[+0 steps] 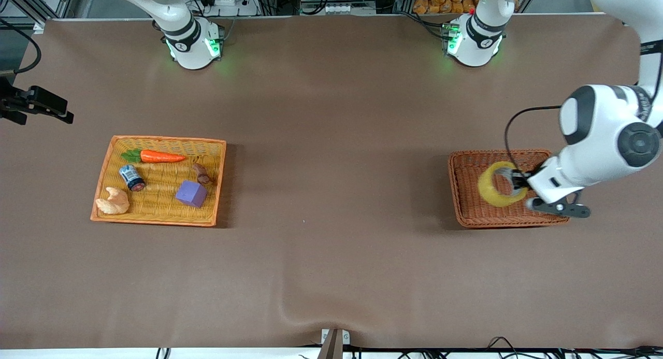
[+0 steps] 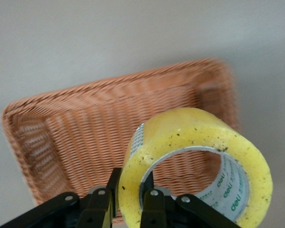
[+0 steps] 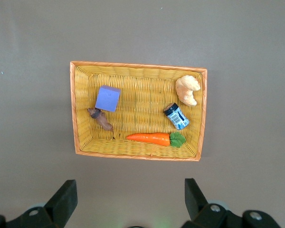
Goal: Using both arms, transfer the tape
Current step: 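Carry the tape with the left gripper into the brown basket, then open the left gripper to release the tape in the basket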
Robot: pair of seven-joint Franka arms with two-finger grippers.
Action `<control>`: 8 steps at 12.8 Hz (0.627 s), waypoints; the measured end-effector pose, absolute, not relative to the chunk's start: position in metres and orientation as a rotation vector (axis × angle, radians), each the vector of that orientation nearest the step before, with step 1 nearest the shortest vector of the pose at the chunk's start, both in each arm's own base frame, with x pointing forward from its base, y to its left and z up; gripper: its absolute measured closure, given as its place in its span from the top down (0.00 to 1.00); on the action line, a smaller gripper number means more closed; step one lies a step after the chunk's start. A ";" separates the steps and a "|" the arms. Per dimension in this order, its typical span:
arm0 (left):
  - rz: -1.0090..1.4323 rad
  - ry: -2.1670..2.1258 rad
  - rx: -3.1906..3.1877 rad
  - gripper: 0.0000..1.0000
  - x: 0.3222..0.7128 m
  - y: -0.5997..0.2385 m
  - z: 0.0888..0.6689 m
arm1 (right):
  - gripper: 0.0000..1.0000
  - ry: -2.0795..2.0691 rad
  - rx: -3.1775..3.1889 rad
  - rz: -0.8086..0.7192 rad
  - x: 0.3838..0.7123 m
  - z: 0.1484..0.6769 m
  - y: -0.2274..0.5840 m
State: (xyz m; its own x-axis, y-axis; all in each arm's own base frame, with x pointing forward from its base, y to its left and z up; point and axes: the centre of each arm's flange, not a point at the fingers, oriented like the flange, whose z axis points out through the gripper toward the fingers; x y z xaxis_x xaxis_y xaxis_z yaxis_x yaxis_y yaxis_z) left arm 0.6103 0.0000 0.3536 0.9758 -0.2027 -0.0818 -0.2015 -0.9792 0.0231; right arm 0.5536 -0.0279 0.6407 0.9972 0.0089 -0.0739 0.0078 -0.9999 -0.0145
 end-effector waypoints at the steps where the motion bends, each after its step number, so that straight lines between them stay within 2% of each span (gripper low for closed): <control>1: -0.089 -0.359 3.102 0.22 0.604 0.026 0.333 | 1.00 -0.013 -3.125 0.115 0.554 0.641 -0.028; 4: -0.032 -0.436 3.084 0.22 0.580 0.087 0.269 | 1.00 -0.015 -3.125 0.116 0.554 0.641 -0.027; 8: -0.071 -0.461 3.052 0.22 0.579 0.082 0.218 | 1.00 -0.014 -3.125 0.115 0.554 0.641 -0.027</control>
